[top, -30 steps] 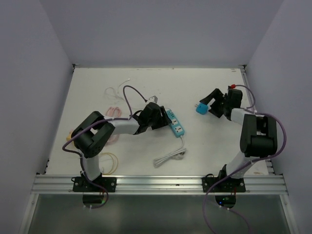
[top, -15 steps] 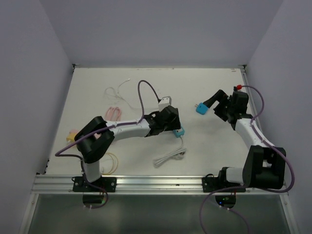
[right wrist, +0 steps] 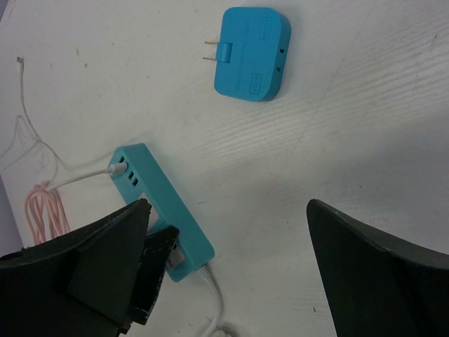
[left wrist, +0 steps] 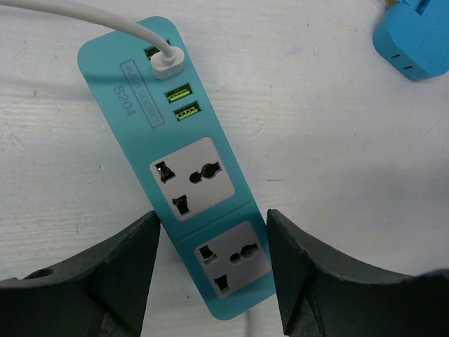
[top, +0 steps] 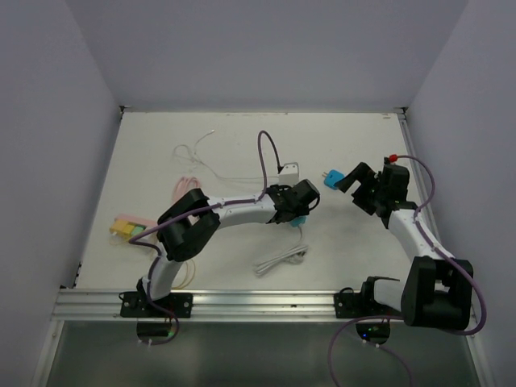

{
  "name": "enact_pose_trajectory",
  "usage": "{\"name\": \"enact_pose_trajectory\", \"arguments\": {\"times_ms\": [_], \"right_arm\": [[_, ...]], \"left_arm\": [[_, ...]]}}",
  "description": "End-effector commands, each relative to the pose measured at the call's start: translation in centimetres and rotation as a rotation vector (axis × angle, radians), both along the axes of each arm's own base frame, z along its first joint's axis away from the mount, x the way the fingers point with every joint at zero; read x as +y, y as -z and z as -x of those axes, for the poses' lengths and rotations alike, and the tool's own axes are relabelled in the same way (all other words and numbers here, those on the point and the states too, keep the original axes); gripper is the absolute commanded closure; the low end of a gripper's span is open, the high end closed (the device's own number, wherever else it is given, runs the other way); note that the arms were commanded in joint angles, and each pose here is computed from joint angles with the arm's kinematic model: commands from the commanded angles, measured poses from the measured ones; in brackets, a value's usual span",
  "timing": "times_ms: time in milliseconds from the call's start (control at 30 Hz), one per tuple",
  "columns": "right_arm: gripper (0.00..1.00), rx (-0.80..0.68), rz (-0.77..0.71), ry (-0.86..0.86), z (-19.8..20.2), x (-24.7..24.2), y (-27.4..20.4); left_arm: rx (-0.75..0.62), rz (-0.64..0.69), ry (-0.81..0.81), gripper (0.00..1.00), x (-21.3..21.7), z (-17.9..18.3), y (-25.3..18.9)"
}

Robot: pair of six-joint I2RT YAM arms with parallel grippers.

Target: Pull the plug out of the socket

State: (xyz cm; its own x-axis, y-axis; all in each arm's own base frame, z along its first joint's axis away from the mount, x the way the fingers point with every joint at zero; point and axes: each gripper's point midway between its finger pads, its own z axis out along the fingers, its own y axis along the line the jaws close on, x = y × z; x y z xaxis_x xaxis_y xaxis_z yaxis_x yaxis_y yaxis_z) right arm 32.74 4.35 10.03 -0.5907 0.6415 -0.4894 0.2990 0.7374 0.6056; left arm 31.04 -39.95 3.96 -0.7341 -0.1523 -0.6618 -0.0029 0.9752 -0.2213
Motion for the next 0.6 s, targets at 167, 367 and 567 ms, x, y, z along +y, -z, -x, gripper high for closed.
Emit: {"name": "enact_pose_trajectory", "arguments": {"times_ms": [167,367,567], "right_arm": [[0.02,-0.068,0.023,-0.084,-0.4,1.1,-1.5],[0.02,-0.065,0.030,-0.118,-0.6,1.6,-1.2],[0.02,-0.065,0.036,-0.155,-0.6,2.3,-1.2]], "left_arm": [[0.044,-0.139,0.008,0.40,1.9,1.0,3.3],[0.062,-0.179,0.045,0.36,3.0,1.8,4.4],[0.067,-0.197,0.117,0.34,2.9,2.0,4.8]]}}
